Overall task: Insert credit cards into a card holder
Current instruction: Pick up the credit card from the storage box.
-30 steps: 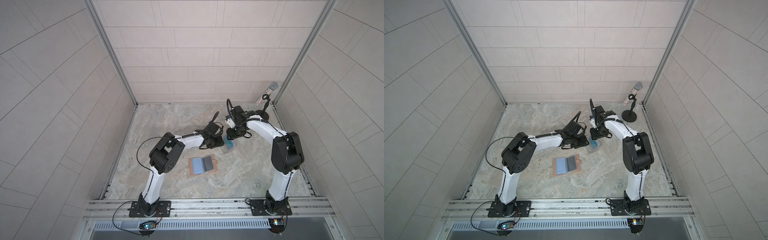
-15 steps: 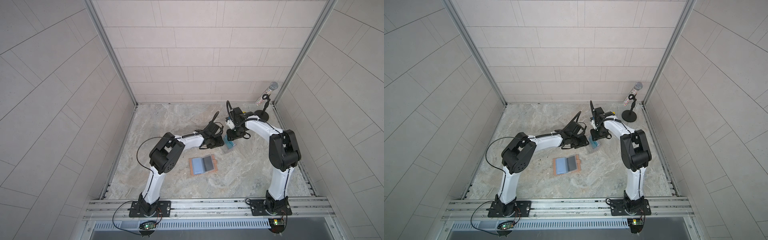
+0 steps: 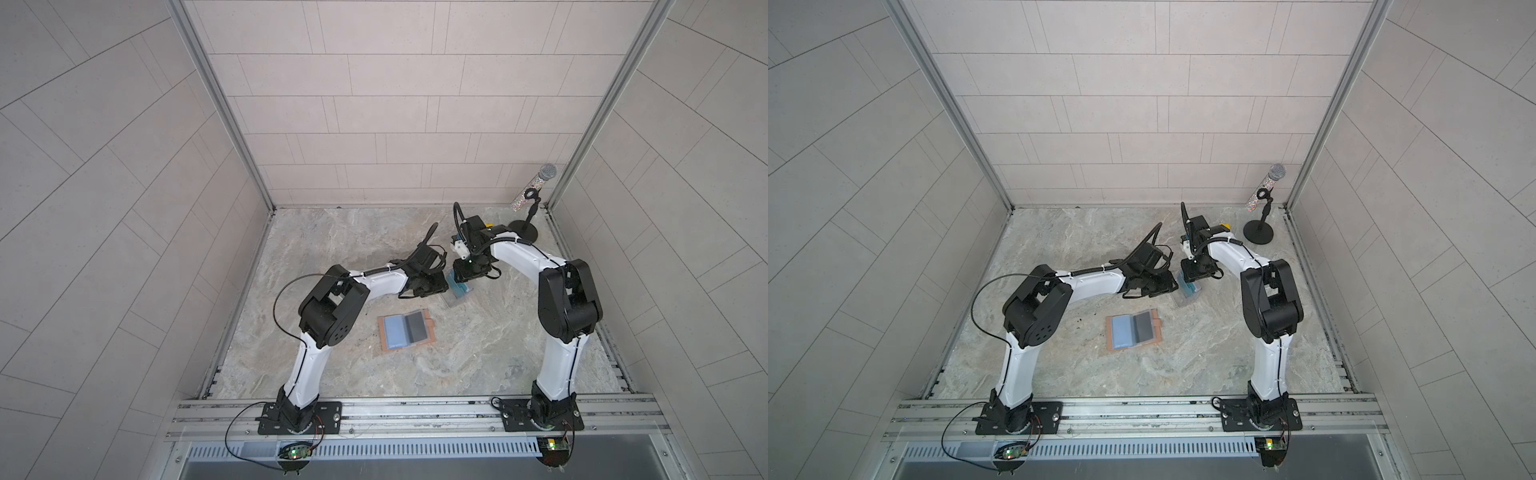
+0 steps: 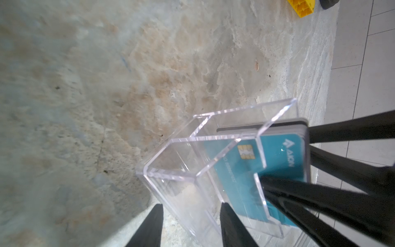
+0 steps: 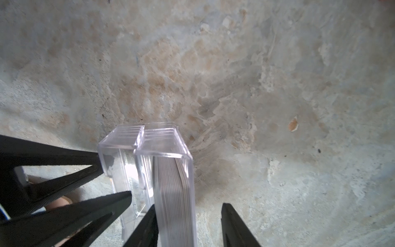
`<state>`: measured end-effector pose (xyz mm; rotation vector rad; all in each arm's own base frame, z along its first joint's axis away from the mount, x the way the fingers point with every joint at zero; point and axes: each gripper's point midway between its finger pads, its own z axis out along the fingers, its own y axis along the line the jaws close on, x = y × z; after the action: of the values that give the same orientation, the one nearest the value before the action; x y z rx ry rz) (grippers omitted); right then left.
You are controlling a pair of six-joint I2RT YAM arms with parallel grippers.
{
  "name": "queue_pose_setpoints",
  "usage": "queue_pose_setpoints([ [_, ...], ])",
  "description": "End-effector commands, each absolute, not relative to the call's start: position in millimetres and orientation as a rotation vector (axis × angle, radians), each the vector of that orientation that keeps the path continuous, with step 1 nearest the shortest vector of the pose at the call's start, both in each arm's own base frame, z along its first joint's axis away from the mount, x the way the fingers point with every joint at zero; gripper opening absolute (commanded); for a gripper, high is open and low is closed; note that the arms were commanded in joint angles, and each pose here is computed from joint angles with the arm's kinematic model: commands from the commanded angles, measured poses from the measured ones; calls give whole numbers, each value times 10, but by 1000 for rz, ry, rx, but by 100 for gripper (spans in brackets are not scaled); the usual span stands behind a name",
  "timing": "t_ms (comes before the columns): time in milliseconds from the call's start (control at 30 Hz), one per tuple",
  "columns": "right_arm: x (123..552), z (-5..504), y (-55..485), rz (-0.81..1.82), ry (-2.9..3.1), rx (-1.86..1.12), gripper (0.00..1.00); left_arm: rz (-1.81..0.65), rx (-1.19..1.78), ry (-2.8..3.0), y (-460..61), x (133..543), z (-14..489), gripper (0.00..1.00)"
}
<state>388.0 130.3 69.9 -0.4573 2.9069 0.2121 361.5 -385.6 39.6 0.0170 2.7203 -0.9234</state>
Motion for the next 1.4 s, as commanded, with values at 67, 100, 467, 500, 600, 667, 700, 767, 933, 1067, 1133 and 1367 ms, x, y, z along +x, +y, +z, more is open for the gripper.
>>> queue_pose_setpoints([
  [67, 3850, 673, 1129, 94, 2935, -446, 46, -793, -9, 2824, -3615, 3503, 46, 48],
  [100, 3854, 695, 1115, 82, 2933, -445, 46, -791, -14, 2824, -3607, 3506, 42, 48],
  [467, 3835, 832, 1126, 32, 2916, -472, 43, -784, -28, 2834, -3556, 3491, -17, 48],
  [500, 3838, 847, 1127, 27, 2913, -474, 42, -786, -28, 2831, -3556, 3497, -9, 48],
  [600, 3835, 887, 1137, 26, 2908, -477, 42, -789, -26, 2831, -3560, 3492, -10, 47],
  [667, 3831, 905, 1148, 27, 2904, -481, 41, -788, -29, 2832, -3558, 3490, -15, 47],
  [700, 3831, 912, 1148, 27, 2904, -482, 41, -787, -29, 2833, -3557, 3488, -24, 47],
  [767, 3826, 929, 1156, 29, 2902, -486, 41, -787, -29, 2833, -3558, 3489, -23, 47],
  [933, 3823, 964, 1177, 34, 2894, -489, 39, -788, -29, 2833, -3557, 3487, -29, 47],
  [1067, 3826, 1006, 1179, 36, 2886, -489, 37, -791, -28, 2835, -3560, 3483, -29, 47],
  [1133, 3827, 1020, 1179, 36, 2884, -490, 35, -792, -28, 2833, -3560, 3486, -27, 47],
  [1367, 3835, 1066, 1169, 17, 2876, -493, 33, -790, -29, 2834, -3557, 3489, -31, 47],
])
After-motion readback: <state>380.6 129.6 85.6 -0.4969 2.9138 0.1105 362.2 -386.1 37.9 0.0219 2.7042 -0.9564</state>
